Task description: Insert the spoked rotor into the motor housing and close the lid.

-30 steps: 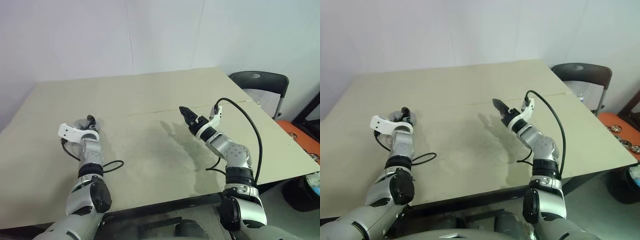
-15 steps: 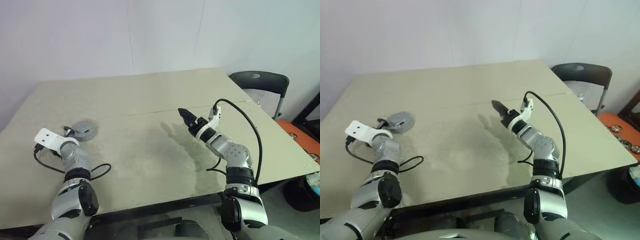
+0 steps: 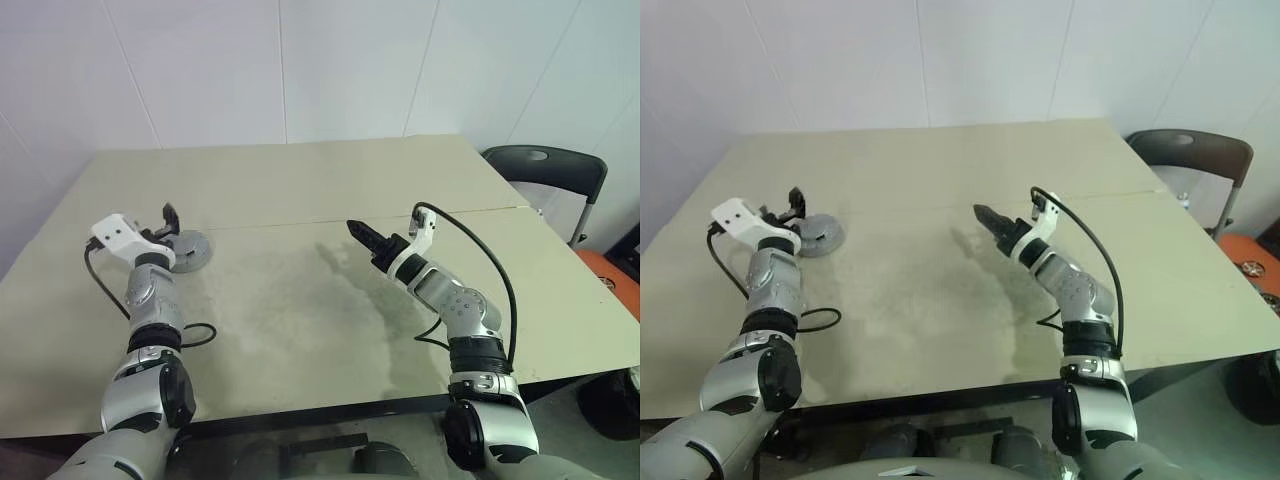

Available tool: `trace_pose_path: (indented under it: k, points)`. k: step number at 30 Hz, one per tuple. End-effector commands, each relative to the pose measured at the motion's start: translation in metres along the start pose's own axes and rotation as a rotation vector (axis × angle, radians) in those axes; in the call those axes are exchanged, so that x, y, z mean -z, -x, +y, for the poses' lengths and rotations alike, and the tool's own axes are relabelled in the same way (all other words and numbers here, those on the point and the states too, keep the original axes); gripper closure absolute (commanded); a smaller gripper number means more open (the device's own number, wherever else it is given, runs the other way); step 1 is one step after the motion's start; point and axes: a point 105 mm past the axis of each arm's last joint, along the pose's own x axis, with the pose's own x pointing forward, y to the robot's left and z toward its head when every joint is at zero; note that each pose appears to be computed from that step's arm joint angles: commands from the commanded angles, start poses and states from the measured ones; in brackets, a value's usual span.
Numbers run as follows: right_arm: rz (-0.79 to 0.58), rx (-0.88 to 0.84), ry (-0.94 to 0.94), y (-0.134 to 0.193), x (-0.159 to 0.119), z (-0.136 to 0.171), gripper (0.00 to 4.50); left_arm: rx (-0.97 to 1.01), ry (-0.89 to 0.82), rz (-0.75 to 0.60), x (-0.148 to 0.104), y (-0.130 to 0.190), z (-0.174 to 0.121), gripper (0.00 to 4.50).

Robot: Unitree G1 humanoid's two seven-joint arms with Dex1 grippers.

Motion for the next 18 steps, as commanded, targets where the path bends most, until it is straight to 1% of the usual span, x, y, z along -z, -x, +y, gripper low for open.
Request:
trace_pose_path:
  k: [1,2,4,6,9,10,13,18]
  points:
    - [-0.042,-0.015,0.188,0.003,-0.024,0.011,0.61,0.316,-0.032,-0.024,-0.016,-0.001,-0.047,0.02]
    - [-0.039,-0.015,0.234,0.005,-0.026,0.012,0.61,0.418,-0.057,-0.004,-0.014,0.006,-0.060,0.02]
    - [-0.037,-0.017,0.315,0.010,-0.031,0.017,0.61,0.575,-0.096,0.043,-0.009,0.022,-0.076,0.02]
    - [-0.040,-0.014,0.389,0.014,-0.035,0.019,0.61,0.658,-0.128,0.077,-0.007,0.035,-0.083,0.02]
    - [0.024,-0.057,0.566,0.021,-0.028,0.029,0.01,0.778,-0.154,0.112,-0.007,0.055,-0.096,0.00]
    - [0.037,-0.070,0.602,0.022,-0.026,0.031,0.01,0.805,-0.159,0.119,-0.007,0.059,-0.099,0.00]
    - [0.061,-0.077,0.676,0.024,-0.022,0.030,0.01,0.858,-0.176,0.140,-0.006,0.071,-0.109,0.00]
    - [0.066,-0.134,0.688,0.024,-0.018,0.033,0.01,0.989,-0.161,0.219,-0.002,0.098,-0.122,0.00]
